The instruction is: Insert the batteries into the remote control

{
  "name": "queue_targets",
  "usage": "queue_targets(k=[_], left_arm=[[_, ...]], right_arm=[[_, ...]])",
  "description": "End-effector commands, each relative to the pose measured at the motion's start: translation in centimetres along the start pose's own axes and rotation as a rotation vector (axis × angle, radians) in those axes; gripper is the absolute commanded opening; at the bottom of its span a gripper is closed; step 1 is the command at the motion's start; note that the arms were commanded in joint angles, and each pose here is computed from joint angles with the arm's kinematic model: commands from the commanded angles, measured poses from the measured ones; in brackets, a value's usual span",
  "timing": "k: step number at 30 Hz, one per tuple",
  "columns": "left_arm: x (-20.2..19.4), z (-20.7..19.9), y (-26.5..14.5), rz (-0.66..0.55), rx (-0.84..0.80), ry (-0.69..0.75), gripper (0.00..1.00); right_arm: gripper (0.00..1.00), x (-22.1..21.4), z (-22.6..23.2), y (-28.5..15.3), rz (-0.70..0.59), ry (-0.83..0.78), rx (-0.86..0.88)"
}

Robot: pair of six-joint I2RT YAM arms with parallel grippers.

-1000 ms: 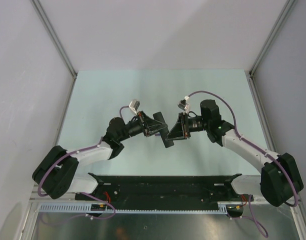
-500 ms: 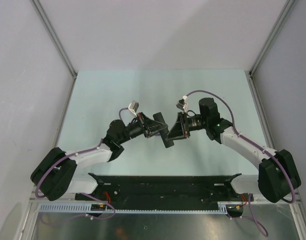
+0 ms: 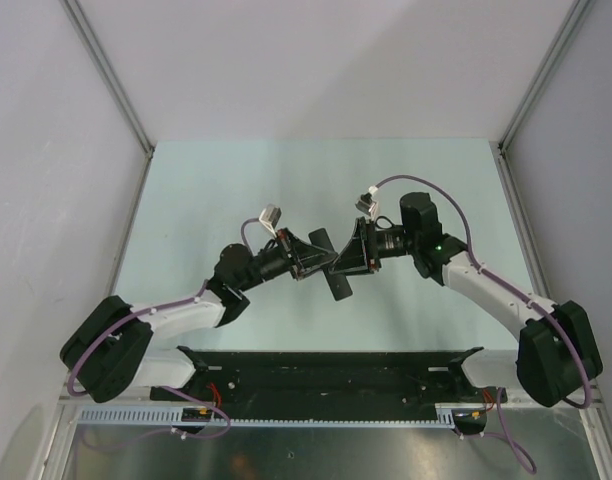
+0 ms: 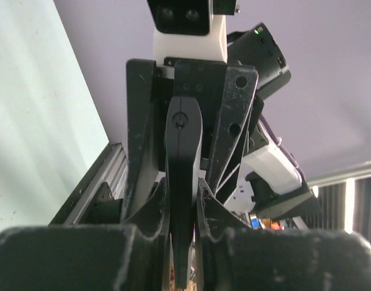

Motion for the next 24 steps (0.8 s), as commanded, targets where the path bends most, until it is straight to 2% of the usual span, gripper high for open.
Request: queue_targets(k=[1,5,9,11,12,14,15,16,17,18,20,21,22,23,24], left_arm=[[-1.9,-2.6,-1.0,0.235,-0.178,0.057,0.0],[0.0,-1.8,-0.7,0.188,-0.153,0.072,0.0],[2.8,-0.5,-1.1,0.121,-0.107,0.096,0.0],[4.1,-0.1,-1.2,0.089,-0.078,0.121,0.0],[4.9,1.4,-1.5,0.075,0.008,0.132,0.0],[6.5,1.5,-1.1,0.056,0.087,0.199,0.0],[6.8,3.4,-1.4,0.066,0.259,0.253,0.0],[7.3,3.8,-1.3,0.075,0.346,0.296,0.0],[9.2,2.6,-0.4,0.041,0.416,0.375,0.0],[8.8,5.0,-1.3,0.097,0.652,0.42,0.0],[10.9,4.4,-1.1,0.071,0.836,0.513,0.0],[10.9,5.5,-2.4,0.106,1.027,0.564,0.0],[11.1,6.9,-2.5,0.141,1.126,0.592,0.0],[11.9,6.5,-2.3,0.139,1.192,0.627,0.0],[11.7,7.1,-3.1,0.205,1.28,0.672,0.0]], right_arm=[[0.57,2.9,3.0,-0.9,-0.236,-0.169,-0.001],[0.65,1.8,3.9,-2.3,-0.253,-0.19,-0.008],[0.67,0.7,5.1,-4.3,-0.315,-0.239,-0.019],[0.69,0.0,5.4,-5.4,-0.395,-0.277,-0.073],[0.68,-0.3,5.2,-5.6,-0.424,-0.29,-0.107],[0.68,-0.5,3.9,-6.3,-0.52,-0.288,-0.243],[0.68,-0.6,3.4,-6.4,-0.544,-0.283,-0.292],[0.67,-0.7,2.5,-6.5,-0.582,-0.267,-0.378],[0.65,-0.8,2.1,-6.5,-0.591,-0.282,-0.421],[0.65,-0.8,1.6,-6.5,-0.605,-0.28,-0.462],[0.63,-1.1,0.9,-6.3,-0.64,-0.286,-0.553],[0.62,-1.1,0.6,-6.2,-0.651,-0.289,-0.582],[0.62,-0.9,0.3,-6.4,-0.707,-0.293,-0.643],[0.62,-1.3,0.3,-6.0,-0.716,-0.306,-0.664],[0.62,-1.4,0.2,-5.8,-0.729,-0.317,-0.687]])
Point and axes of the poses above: each gripper's point midway between its finger pads, its own y axis out along the fingers, its own z axis along the line the jaws close on, x = y × z, the point moved 8 cm from there along -y, back along the fingers, and after that the axes turned 14 degrees about y, right-handed, at the moved point
